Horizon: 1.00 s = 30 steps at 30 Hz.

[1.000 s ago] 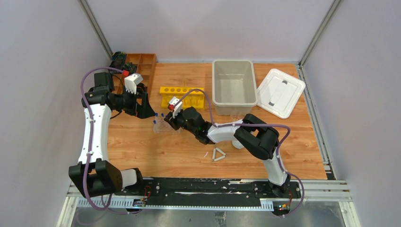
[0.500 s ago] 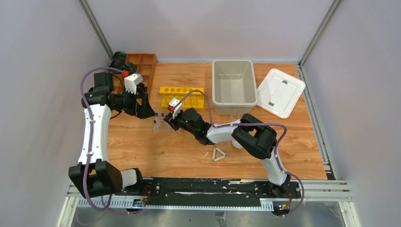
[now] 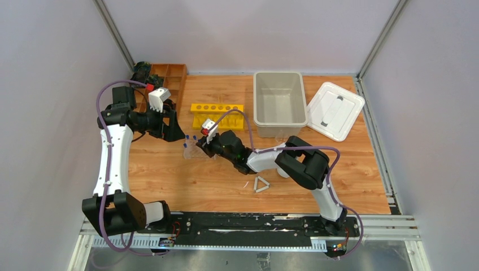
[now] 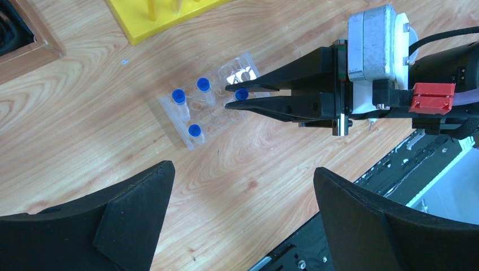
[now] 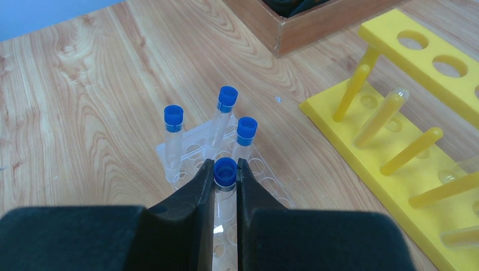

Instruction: Organize the chemistry lab equipment

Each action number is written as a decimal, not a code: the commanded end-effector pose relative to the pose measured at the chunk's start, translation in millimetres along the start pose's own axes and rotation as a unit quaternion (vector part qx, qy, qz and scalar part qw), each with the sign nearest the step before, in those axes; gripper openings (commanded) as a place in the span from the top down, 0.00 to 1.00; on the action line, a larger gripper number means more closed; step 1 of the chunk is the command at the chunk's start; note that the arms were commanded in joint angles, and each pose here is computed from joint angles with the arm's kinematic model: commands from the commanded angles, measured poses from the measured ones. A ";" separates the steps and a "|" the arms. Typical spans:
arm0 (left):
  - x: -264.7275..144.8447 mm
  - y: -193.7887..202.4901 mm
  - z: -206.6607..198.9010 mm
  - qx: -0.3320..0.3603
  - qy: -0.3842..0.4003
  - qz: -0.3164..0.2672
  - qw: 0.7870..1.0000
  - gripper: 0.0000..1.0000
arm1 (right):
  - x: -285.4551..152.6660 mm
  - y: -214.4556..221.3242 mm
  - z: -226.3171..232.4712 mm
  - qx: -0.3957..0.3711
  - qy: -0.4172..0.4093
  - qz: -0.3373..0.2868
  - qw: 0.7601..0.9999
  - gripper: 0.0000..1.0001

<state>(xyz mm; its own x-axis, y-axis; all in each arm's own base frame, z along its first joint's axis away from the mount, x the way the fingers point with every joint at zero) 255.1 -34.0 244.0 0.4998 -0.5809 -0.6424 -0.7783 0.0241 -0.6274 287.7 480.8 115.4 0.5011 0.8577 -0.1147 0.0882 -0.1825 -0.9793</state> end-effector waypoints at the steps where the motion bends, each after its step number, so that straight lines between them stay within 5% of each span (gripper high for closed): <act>1: -7.9 -9.8 -3.8 0.023 -0.006 -0.018 1.000 0.00 | -3.3 6.3 7.8 -0.012 -0.015 -0.009 1.000 0.85; 13: -12.5 -15.0 -4.7 0.025 -0.015 -0.026 0.999 0.00 | -20.9 -35.9 1.7 -0.038 -0.007 -0.028 0.999 0.41; 16: -14.7 -16.6 -4.3 0.026 -0.022 -0.028 0.999 0.00 | -37.2 -59.4 -8.8 -0.039 0.024 -0.026 0.999 0.11; 22: -20.6 -20.2 -5.8 0.022 -0.029 -0.039 0.999 0.00 | -93.2 -113.3 -42.6 0.051 0.124 0.062 0.989 0.05; 26: -23.1 -20.3 -7.5 0.017 -0.033 -0.043 0.998 0.00 | -137.0 -102.8 -49.0 0.071 0.139 0.192 0.969 0.01; 30: -25.1 -19.5 -8.1 0.011 -0.038 -0.046 0.998 0.00 | -186.5 -93.1 -45.1 0.102 0.135 0.221 0.961 0.00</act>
<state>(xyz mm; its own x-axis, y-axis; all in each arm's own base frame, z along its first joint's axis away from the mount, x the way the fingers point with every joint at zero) 255.7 -28.8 261.3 0.5536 -0.5395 -0.6344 -0.7498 0.0087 -0.6616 253.9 376.1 295.6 0.6837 0.6998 -0.2070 -0.0962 -0.1948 -0.9761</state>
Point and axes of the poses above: each gripper's point midway between its finger pads, its own x axis out along the fingers, its own z axis along the line the jaws close on, y = z × x, the point moved 3 cm from there along -x, back along the fingers, and after that the axes turned 10 degrees about -x, right-handed, at the moved point
